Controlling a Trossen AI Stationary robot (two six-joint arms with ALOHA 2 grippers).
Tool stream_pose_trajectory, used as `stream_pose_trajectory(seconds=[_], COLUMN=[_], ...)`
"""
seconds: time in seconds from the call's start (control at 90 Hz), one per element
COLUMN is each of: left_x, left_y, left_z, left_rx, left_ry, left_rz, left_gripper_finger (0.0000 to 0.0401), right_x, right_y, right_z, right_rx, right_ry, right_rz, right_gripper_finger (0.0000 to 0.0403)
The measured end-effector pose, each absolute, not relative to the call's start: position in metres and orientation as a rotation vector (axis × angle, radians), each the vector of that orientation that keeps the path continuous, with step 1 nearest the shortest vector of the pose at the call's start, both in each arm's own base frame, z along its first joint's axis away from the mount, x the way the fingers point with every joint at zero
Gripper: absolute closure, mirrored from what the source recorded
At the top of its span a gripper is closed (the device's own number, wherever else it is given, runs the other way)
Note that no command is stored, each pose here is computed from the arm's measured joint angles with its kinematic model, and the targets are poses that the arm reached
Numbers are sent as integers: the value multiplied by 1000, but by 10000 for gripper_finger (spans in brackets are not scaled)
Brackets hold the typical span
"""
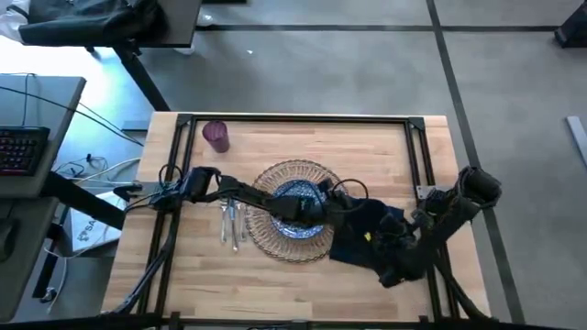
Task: Set table place
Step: Fold the blue napkin
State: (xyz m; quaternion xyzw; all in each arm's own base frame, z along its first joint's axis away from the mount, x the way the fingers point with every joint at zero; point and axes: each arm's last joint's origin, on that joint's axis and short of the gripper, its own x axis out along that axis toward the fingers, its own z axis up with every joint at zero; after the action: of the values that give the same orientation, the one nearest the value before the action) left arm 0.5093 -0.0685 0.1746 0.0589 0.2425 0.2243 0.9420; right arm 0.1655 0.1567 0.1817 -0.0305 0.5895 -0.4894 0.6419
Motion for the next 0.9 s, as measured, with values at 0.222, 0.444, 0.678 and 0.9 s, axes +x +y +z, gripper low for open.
stream_pose_trajectory(seconds=[0.222,0.444,0.678,0.9], left_x=[512,514,514,514], left_y=[-68,-64,-62,-62], left_z=[162,149,146,147], left_rx=[109,118,115,118], left_ry=[513,532,514,521], left_rz=[422,454,528,530], left_gripper_finger=[401,401,378,303], right_x=[161,161,162,162], right_y=[151,151,151,150], right_z=[174,174,175,175], right_rx=[-84,-100,-102,-97], right_ry=[1433,1414,1374,1356], right_rz=[-1132,-1118,-1127,-1145], right_gripper_finger=[403,403,398,320])
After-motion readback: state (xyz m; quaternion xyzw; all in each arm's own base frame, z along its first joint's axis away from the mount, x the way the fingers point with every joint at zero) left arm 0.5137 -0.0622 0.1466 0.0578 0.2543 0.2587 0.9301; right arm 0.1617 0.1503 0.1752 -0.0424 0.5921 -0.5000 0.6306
